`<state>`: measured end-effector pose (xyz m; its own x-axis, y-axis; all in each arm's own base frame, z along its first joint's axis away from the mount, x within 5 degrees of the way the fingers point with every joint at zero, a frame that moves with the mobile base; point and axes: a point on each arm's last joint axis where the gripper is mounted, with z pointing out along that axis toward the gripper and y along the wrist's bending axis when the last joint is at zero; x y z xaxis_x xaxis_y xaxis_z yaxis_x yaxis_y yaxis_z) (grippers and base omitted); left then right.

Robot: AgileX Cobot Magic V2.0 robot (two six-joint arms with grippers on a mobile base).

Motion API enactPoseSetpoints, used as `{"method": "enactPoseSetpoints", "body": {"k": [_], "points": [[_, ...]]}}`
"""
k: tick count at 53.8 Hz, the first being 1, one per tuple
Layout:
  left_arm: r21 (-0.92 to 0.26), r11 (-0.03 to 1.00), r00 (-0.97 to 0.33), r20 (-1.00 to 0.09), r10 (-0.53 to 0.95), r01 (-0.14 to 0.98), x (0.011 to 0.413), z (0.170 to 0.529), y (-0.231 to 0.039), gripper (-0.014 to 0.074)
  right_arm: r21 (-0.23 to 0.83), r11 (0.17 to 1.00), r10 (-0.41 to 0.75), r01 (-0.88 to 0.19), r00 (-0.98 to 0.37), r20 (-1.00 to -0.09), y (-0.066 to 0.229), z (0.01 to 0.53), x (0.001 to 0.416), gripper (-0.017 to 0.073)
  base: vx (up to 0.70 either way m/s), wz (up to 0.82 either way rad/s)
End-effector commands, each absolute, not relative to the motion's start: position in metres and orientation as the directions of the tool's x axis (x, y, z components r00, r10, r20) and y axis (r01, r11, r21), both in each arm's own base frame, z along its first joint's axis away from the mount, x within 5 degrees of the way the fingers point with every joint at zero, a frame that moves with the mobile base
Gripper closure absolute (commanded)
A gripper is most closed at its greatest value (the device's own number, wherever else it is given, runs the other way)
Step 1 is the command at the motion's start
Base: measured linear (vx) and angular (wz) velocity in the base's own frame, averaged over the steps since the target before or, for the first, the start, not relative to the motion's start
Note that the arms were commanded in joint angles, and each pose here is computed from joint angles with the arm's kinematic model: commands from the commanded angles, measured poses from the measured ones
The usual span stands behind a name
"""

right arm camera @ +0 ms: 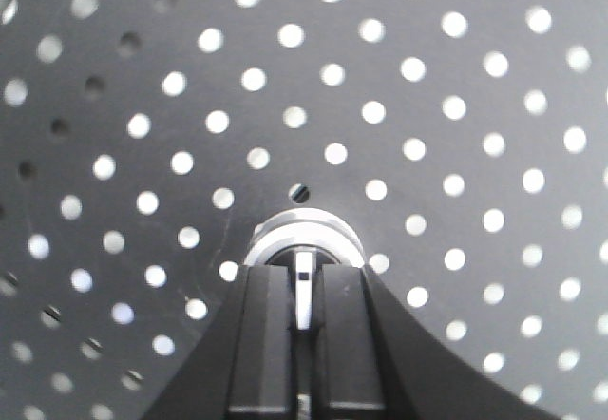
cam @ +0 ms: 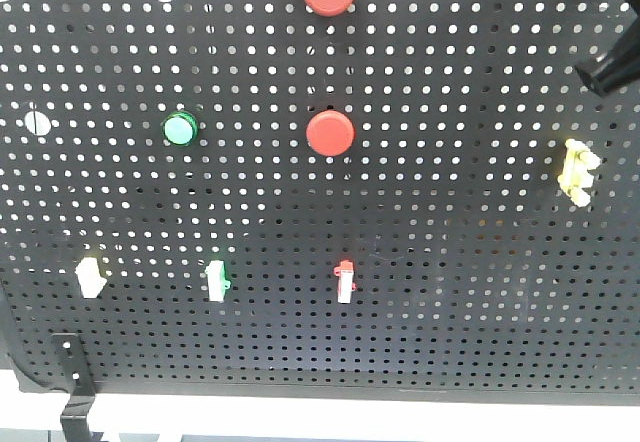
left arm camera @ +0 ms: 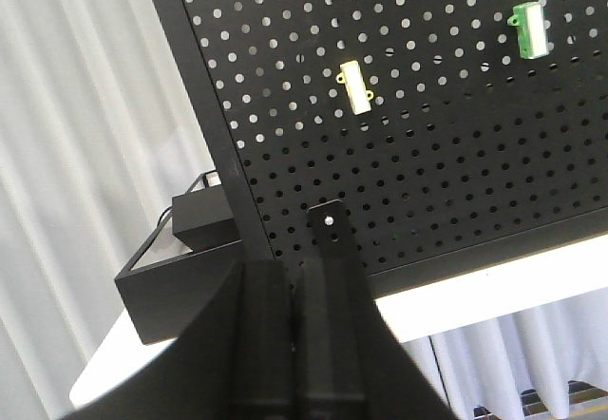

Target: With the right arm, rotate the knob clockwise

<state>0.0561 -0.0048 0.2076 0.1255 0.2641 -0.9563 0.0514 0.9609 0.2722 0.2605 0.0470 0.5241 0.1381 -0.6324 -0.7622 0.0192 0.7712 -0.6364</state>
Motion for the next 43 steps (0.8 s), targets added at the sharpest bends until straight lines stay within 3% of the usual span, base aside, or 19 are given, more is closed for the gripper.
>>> {"method": "enactPoseSetpoints", "body": {"k": [1, 8, 24, 33, 43], "points": [[0.262, 0.964, 0.185, -0.951, 0.249, 0.048, 0.055, 0.204, -0.005, 0.06, -0.58, 0.813, -0.579, 0.055, 0.186, -0.794, 0.041, 0.542, 0.243, 0.0501, 0.0, 0.0], [0.262, 0.964, 0.185, -0.951, 0.249, 0.048, 0.055, 0.204, -0.005, 0.06, -0.516, 0.855, -0.514, 0.04, 0.19, -0.836, 0.041, 0.542, 0.243, 0.0501, 0.0, 0.0], [0.262, 0.964, 0.185, -0.951, 0.249, 0.048, 0.055, 0.204, -0.005, 0.06, -0.137, 0.99, -0.126, -0.04, 0.198, -0.972, 0.041, 0.543, 0.241, 0.0501, 0.0, 0.0], [0.262, 0.964, 0.185, -0.951, 0.249, 0.048, 0.055, 0.204, -0.005, 0.06, 0.065, 0.995, 0.08, -0.08, 0.196, -0.977, 0.04, 0.546, 0.237, 0.0501, 0.0, 0.0], [0.262, 0.964, 0.185, -0.951, 0.249, 0.048, 0.055, 0.204, -0.005, 0.06, 0.316, 0.938, 0.338, -0.144, 0.171, -0.926, 0.04, 0.548, 0.232, 0.0501, 0.0, 0.0]]}}
